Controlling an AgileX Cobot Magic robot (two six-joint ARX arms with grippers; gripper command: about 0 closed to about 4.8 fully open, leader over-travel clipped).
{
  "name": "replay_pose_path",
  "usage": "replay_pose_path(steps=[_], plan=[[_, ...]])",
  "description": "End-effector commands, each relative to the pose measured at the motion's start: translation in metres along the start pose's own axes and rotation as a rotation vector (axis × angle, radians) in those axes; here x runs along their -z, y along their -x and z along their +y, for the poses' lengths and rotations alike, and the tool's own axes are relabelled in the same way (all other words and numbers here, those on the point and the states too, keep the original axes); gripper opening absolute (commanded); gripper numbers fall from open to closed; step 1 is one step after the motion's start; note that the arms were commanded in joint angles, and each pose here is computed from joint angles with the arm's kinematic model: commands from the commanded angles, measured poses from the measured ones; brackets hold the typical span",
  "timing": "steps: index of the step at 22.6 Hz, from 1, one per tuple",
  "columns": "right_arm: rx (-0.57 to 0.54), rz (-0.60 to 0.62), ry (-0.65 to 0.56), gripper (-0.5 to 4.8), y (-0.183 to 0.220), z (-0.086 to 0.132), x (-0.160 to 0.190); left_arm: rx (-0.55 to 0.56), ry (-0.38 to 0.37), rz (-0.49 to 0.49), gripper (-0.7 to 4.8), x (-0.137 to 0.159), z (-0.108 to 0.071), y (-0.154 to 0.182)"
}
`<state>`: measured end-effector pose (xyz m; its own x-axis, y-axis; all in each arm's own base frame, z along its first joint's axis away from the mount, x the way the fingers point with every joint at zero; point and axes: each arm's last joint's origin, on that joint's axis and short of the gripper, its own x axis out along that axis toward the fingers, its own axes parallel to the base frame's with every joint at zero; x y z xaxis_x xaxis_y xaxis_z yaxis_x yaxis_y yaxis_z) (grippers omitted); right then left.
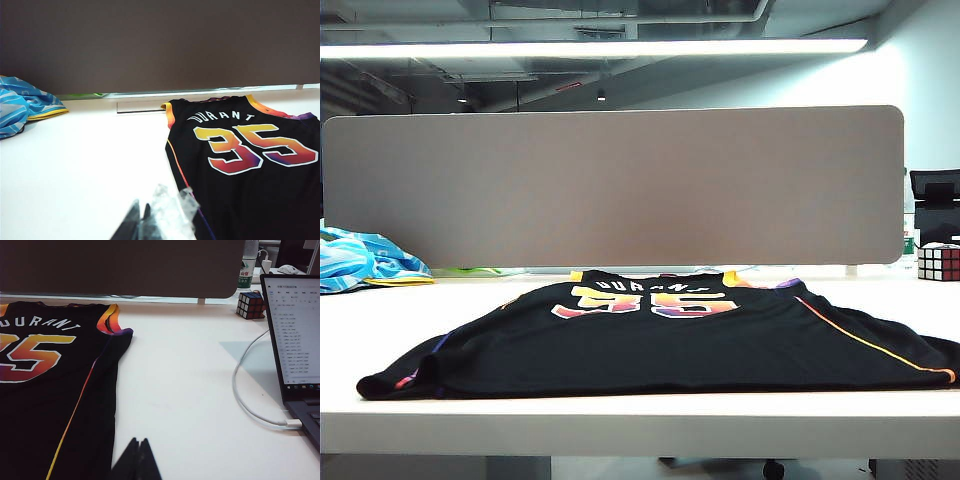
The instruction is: Fold the bottom side of the basketball jersey horizontally towards the center, about one-third of the way, and then fold the bottom of the basketball jersey up towards the top, creating a neat rectangle.
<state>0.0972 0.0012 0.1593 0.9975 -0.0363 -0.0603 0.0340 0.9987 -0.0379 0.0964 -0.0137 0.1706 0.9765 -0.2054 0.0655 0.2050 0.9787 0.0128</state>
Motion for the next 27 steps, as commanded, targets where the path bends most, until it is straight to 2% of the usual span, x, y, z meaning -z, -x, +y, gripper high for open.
replay_pose_path(steps=[1, 6, 7, 8, 9, 10, 11, 12, 14, 18, 19, 20, 21, 22, 23, 24, 27], plan=[[0.0, -0.014, -0.005, -0.05, 0.0, 0.0, 0.0, -0.004, -0.003, -0.016, -0.06, -0.003, 0.0, 0.0], [0.0, -0.013, -0.005, -0.05, 0.0, 0.0, 0.0, -0.003, -0.002, -0.016, -0.06, -0.003, 0.0, 0.0], [-0.009, -0.014, -0.035, -0.05, 0.0, 0.0, 0.0, -0.003, 0.033, -0.016, -0.06, -0.003, 0.0, 0.0], [-0.035, -0.017, -0.094, -0.05, 0.0, 0.001, 0.0, -0.013, 0.084, -0.017, -0.06, -0.003, 0.0, 0.0], [-0.085, -0.034, -0.196, -0.05, 0.0, 0.002, -0.002, -0.083, 0.231, -0.024, -0.06, -0.003, 0.002, 0.0], [-0.117, -0.044, -0.22, -0.05, 0.0, 0.003, -0.004, -0.127, 0.327, -0.028, -0.06, -0.002, 0.004, 0.0], [-0.144, -0.053, -0.242, -0.05, 0.0, 0.004, -0.007, -0.187, 0.46, -0.032, -0.06, -0.002, 0.005, 0.001], [-0.144, -0.045, -0.252, -0.05, 0.001, 0.004, -0.009, -0.189, 0.479, -0.022, -0.06, -0.003, 0.005, 0.001], [-0.1, 0.016, -0.269, -0.05, 0.001, 0.002, -0.019, -0.189, 0.483, 0.063, -0.05, -0.004, 0.005, 0.0], [-0.074, 0.174, -0.265, -0.05, -0.017, 0.002, -0.043, -0.097, 0.537, 0.287, -0.06, -0.002, 0.002, -0.017], [-0.057, 0.275, -0.26, -0.05, -0.028, 0.003, -0.05, -0.073, 0.549, 0.372, -0.06, -0.002, 0.002, -0.027], [-0.044, 0.327, -0.257, -0.05, -0.034, 0.003, -0.053, -0.052, 0.558, 0.41, -0.06, -0.003, 0.002, -0.034], [-0.023, 0.45, -0.237, -0.05, -0.049, 0.003, -0.06, -0.01, 0.572, 0.475, -0.06, -0.004, 0.002, -0.048], [-0.027, 0.517, -0.217, -0.05, -0.058, 0.003, -0.063, 0.015, 0.578, 0.502, -0.06, -0.004, 0.002, -0.055], [-0.055, 0.623, -0.181, -0.04, -0.073, 0.005, -0.068, 0.095, 0.594, 0.579, -0.06, -0.004, 0.001, -0.071], [-0.07, 0.666, -0.17, 0.02, -0.08, 0.006, -0.07, 0.126, 0.606, 0.614, -0.06, -0.004, 0.001, -0.079], [-0.138, 0.813, -0.19, 1.01, -0.107, 0.003, -0.075, 0.241, 0.656, 0.761, -0.05, 0.006, 0.004, -0.111]])
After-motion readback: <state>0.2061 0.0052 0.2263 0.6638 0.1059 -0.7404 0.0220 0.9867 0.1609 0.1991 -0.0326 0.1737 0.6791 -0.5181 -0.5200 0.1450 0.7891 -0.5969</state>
